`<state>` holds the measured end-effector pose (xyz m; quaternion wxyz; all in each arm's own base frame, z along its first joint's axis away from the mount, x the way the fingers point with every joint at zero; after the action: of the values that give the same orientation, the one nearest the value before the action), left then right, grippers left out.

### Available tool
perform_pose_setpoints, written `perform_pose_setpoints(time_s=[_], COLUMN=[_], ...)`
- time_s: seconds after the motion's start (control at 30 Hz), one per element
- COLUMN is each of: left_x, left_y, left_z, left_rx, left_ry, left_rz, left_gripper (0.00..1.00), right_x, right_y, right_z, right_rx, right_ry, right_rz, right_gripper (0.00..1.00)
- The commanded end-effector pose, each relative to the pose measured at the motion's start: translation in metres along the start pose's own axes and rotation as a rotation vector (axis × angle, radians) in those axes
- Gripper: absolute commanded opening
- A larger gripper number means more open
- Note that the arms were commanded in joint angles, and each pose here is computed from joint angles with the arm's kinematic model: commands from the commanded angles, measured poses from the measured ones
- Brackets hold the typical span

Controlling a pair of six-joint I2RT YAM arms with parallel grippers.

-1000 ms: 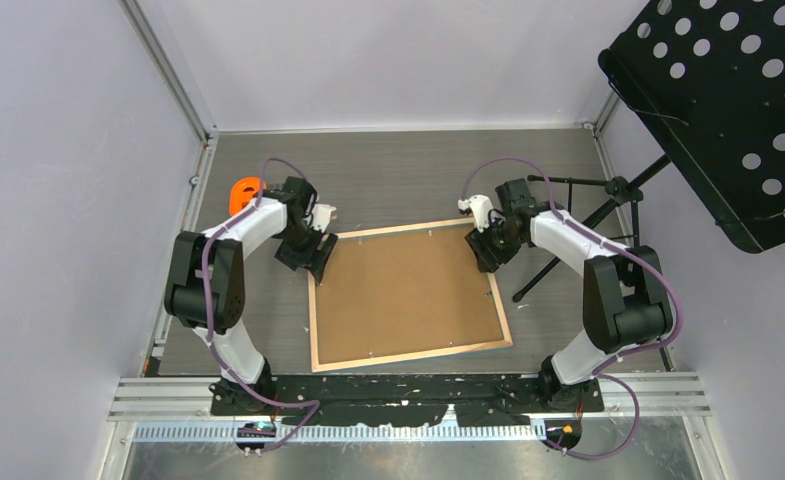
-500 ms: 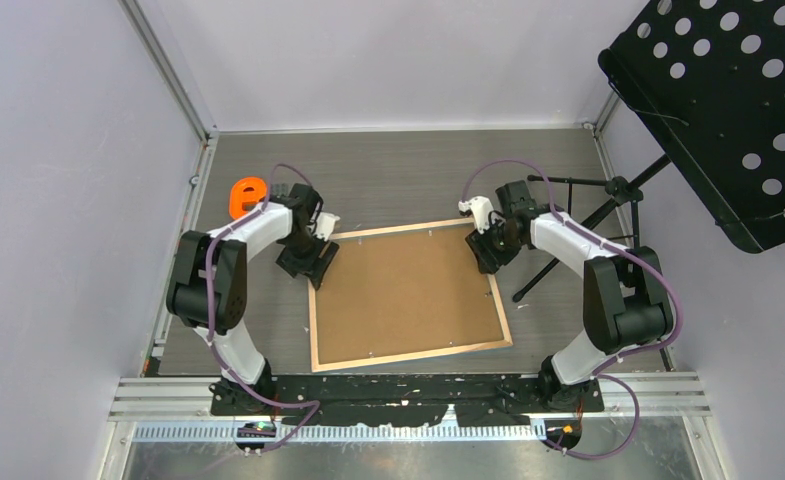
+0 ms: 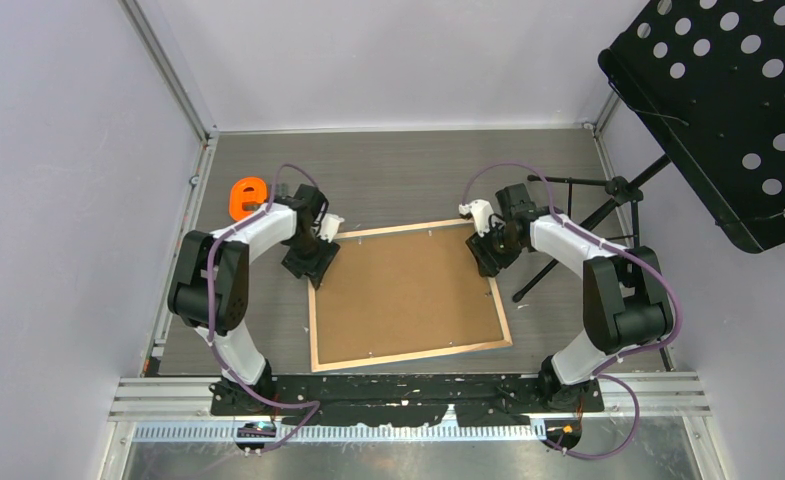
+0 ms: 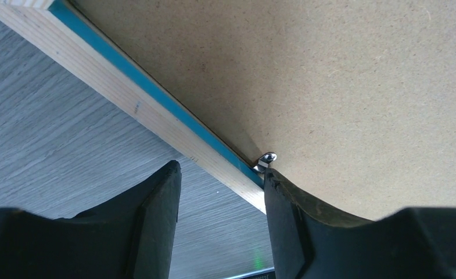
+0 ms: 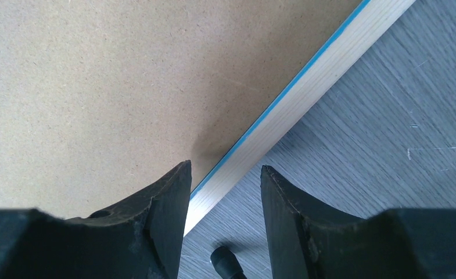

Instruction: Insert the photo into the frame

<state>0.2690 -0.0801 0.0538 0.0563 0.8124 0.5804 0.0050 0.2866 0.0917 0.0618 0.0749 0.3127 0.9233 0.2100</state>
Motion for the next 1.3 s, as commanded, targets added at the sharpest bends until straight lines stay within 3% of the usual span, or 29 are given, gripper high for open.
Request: perform_pose_setpoints(time_s=[0.0,0.3,0.53,1.07,1.27], left_x=[0.006,0.005,-0.001,0.001,0.001], left_y=[0.015,0.015,0.016,0.013,0.012], left_z=[-0.008,-0.007,-0.01,-0.032,-0.048], left_rx=[-0.069,-0.07,-0.063,-0.115,-0.161], left_ry=[0.042,0.035,0.001,-0.013,-0.011], left_rz=[0.023,0.025,0.015,0.032,0.047], left_gripper=[0.52,0.47,0.69,0.74,0.83], right_x=[-0.006,-0.007,-0.008,-0.014,-0.017], right_y=[0.008,0.007,0.009,0.012,0.017], right_z=[-0.009,-0.008,-0.01,-0.003,0.005], right_rx=[-0.045,-0.042,-0.049,-0.033,-0.031], right_ry=[-0.049,-0.052,-0.06,-0.056,-0.032], right_rz=[-0.009,-0.008,-0.001,0.081,0.116], right_gripper=[0.53,0.53,0.53,0.53,0.5])
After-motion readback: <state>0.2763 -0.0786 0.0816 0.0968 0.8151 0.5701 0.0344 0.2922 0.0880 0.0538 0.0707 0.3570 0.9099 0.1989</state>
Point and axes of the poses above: each gripper's point midway between its finger pads, its own z axis out along the fingers, its own x axis along the line the jaws close on, y = z × x, the point moved 3 cm from there along -z, back along the fingers, and after that the axes turned 10 degrees about -z, right-handed, at the moved point
